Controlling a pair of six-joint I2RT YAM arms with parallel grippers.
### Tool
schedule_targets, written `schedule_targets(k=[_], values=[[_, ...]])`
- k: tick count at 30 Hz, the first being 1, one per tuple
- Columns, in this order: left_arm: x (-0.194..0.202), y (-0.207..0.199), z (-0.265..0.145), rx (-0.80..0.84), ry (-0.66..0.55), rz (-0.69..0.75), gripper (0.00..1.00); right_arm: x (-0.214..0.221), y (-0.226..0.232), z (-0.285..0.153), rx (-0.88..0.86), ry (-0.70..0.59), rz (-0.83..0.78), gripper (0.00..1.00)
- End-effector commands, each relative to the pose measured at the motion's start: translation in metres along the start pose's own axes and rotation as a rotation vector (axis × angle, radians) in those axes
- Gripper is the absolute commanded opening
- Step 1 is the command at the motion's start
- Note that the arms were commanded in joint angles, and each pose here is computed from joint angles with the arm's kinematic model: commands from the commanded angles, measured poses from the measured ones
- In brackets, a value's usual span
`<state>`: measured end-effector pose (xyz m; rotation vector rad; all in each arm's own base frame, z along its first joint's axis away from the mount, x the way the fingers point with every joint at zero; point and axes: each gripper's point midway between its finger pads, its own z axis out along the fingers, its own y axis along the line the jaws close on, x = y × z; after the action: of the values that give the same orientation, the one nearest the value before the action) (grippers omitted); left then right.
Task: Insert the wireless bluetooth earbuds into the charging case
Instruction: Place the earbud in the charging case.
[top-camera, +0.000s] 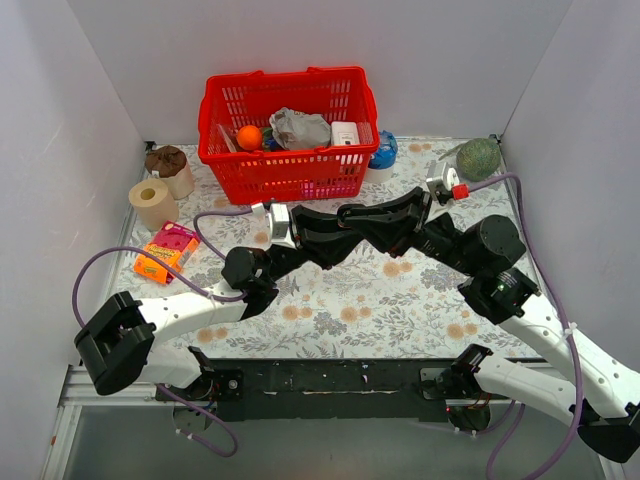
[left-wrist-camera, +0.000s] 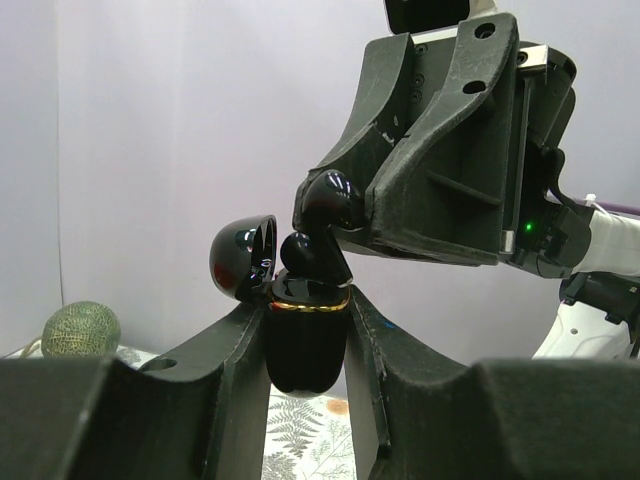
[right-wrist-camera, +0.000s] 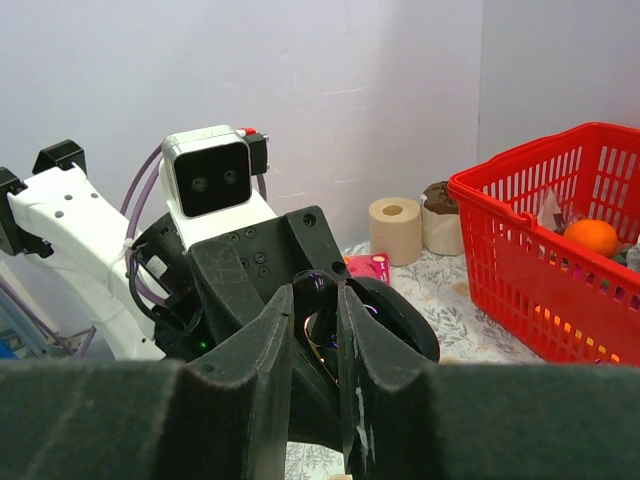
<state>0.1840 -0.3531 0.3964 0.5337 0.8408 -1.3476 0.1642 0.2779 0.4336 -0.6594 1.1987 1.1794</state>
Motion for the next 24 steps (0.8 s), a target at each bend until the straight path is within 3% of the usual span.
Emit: schedule_targets(k=[1,24], values=[[-0.026,-0.009,0.011,0.039,-0.074,0.021,0.0,-0.013,0.003,0.002,-0.007,-0.069,-0.006,0.01],[-0.027,-0.01,0.012,0.043,-0.081,0.019,0.0,0.004,-0.003,0.004,0.016,-0.047,0.002,0.01]])
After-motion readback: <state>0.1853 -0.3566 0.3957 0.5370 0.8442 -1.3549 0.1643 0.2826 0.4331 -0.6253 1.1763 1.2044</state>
